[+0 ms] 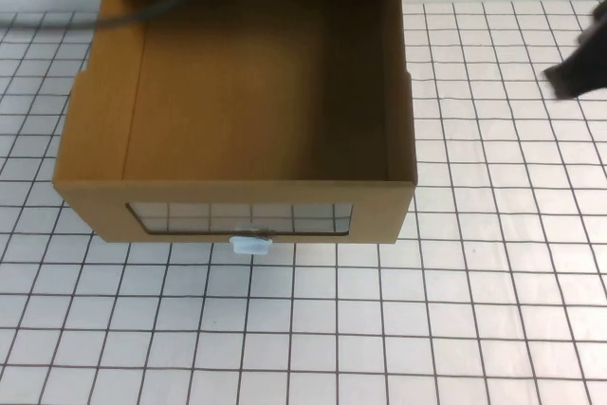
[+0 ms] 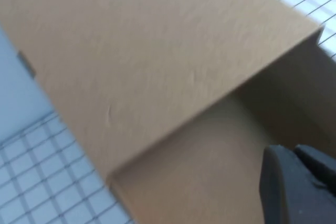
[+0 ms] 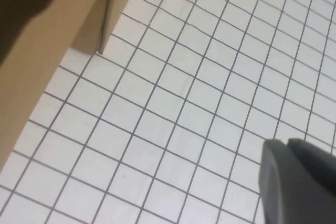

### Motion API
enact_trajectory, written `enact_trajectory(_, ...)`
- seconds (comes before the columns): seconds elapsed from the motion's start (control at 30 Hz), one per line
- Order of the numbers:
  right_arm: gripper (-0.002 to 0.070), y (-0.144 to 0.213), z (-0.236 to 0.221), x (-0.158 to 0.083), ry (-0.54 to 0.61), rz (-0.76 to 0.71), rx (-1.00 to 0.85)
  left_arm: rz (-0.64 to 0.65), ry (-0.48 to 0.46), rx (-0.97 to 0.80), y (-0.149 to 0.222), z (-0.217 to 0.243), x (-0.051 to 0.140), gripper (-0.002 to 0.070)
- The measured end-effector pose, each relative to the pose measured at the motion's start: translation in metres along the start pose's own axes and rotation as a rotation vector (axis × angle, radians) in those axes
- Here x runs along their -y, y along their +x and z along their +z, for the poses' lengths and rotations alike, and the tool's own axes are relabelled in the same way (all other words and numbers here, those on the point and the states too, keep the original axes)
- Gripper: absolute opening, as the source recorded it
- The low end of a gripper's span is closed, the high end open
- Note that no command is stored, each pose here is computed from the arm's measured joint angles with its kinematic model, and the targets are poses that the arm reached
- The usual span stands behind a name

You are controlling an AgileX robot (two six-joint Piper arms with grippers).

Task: Open the shoe box
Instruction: 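Pull the top drawer of the cardboard box fully open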

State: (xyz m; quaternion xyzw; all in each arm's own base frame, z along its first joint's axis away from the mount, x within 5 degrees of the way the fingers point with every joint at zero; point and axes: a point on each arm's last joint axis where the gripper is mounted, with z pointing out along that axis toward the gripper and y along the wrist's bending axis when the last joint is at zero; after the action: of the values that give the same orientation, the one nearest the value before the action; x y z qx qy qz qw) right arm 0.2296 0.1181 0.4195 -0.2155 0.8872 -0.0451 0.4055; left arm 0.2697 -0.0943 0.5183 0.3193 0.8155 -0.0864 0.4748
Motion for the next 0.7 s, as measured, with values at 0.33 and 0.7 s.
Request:
enact_trajectory(0.33,-0.0013,0.064,0.012,0.044,-0.058,0.287,0.090,-0.015,-0.185,0.217,0.113,-0.045,0.043,-0.0005)
enact_trajectory(0.7,-0.0013,0.164,0.001,0.015,-0.065,0.416,0.500,-0.026,-0.333,0.467,0.271,-0.067,0.100,-0.0005)
